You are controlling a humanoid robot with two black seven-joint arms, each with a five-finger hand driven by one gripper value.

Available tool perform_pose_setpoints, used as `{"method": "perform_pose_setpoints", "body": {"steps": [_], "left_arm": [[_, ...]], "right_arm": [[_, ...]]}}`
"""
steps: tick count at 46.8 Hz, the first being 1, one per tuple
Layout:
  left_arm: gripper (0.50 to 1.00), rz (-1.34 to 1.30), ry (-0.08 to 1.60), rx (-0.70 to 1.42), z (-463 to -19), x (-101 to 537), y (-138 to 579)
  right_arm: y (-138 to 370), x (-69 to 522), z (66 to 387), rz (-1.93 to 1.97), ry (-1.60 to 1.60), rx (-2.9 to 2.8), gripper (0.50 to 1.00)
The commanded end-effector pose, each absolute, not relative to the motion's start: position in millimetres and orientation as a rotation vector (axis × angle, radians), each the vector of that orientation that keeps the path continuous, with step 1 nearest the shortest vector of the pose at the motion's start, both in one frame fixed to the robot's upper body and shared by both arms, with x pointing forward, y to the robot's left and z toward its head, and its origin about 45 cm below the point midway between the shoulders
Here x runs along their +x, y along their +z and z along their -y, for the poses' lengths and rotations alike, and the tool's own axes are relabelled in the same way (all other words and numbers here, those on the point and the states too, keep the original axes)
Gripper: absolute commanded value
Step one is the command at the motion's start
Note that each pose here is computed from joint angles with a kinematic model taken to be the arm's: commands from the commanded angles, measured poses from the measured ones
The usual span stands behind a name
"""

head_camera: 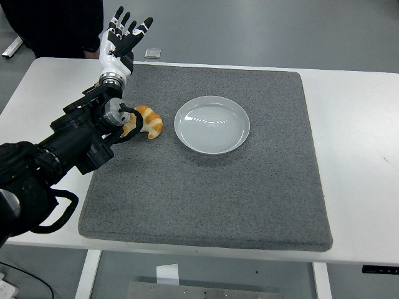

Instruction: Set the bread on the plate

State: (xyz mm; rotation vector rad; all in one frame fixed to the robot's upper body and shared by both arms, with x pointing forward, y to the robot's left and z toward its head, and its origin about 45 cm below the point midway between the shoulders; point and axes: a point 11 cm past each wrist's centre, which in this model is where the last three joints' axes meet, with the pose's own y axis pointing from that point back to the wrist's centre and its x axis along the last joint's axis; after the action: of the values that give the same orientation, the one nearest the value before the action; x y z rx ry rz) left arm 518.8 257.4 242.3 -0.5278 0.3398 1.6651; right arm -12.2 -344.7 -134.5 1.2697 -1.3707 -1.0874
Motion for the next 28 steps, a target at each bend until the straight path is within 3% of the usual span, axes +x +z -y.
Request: {"method": "perform_pose_setpoints", "body": {"steps": [1, 17, 28], "left_arm": [[1.0, -0.333, 1.671, -0.516, -258.1, 518.1, 240.7], [1.0, -0.319, 1.659, -0.525, -256.4, 522.1, 250.3], [1.0, -0.136, 1.579, -0.504, -268.4, 539.5, 312.0]], "right_arm": [[-134.5, -12.2, 344.7, 1.37, -1.087, 1.27, 0.932], [-134.5, -11.3, 344.7, 1.371, -1.086, 1.271, 0.932], [-134.5, -12.2, 344.7, 1.37, -1.087, 1.27, 0.932]]}}
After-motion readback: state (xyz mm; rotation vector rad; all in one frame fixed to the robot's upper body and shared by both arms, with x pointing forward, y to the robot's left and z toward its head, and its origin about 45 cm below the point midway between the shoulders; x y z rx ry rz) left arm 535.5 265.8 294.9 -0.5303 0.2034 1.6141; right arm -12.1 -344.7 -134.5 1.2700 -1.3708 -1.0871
